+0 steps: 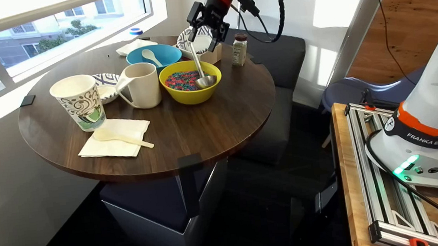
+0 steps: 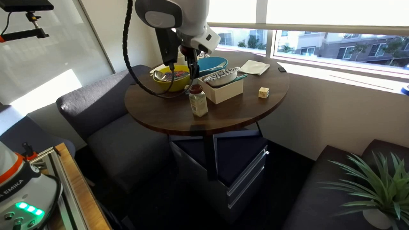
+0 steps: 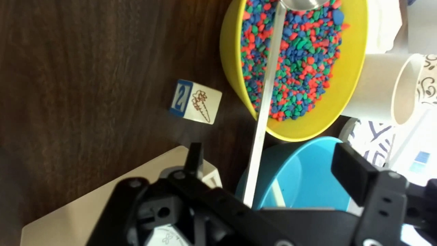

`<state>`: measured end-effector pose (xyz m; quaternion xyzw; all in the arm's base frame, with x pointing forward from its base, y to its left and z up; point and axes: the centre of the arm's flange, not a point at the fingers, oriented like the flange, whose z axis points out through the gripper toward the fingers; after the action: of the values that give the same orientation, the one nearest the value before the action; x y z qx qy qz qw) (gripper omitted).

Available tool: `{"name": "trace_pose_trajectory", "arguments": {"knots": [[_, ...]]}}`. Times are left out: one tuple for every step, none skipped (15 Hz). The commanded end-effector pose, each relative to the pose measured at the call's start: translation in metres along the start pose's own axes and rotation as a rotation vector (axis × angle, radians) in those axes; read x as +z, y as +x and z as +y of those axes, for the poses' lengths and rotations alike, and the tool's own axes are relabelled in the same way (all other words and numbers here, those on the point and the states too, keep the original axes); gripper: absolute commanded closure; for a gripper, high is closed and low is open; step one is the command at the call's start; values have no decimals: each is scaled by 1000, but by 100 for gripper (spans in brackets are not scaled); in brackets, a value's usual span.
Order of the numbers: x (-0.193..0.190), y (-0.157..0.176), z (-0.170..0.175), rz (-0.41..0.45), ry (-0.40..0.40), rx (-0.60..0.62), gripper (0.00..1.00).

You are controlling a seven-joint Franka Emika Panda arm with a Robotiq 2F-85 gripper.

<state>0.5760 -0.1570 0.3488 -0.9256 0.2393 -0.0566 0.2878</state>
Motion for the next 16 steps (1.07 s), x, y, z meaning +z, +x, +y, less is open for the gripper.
{"name": "trace_pose_trajectory", "arguments": {"knots": [[12,8,10,23,87,-9,34],[14,9,11,28,103,-12,42],[16,9,12,34,114,-17,51],[18,9,13,23,121,-15,56],[21,9,14,21,123,-20,61],[23,9,15,20,125,-22,61],[25,9,16,17,128,-23,63],[27,9,17,16,126,-26,61],[30,9,18,12,125,-26,60],[31,9,20,9,123,-25,61],[33,8,22,10,120,-28,60],[35,8,23,8,119,-30,61],[36,8,24,9,119,-35,63],[38,8,25,10,121,-39,62],[39,9,26,11,126,-43,65],[39,9,26,17,129,-50,68]]}}
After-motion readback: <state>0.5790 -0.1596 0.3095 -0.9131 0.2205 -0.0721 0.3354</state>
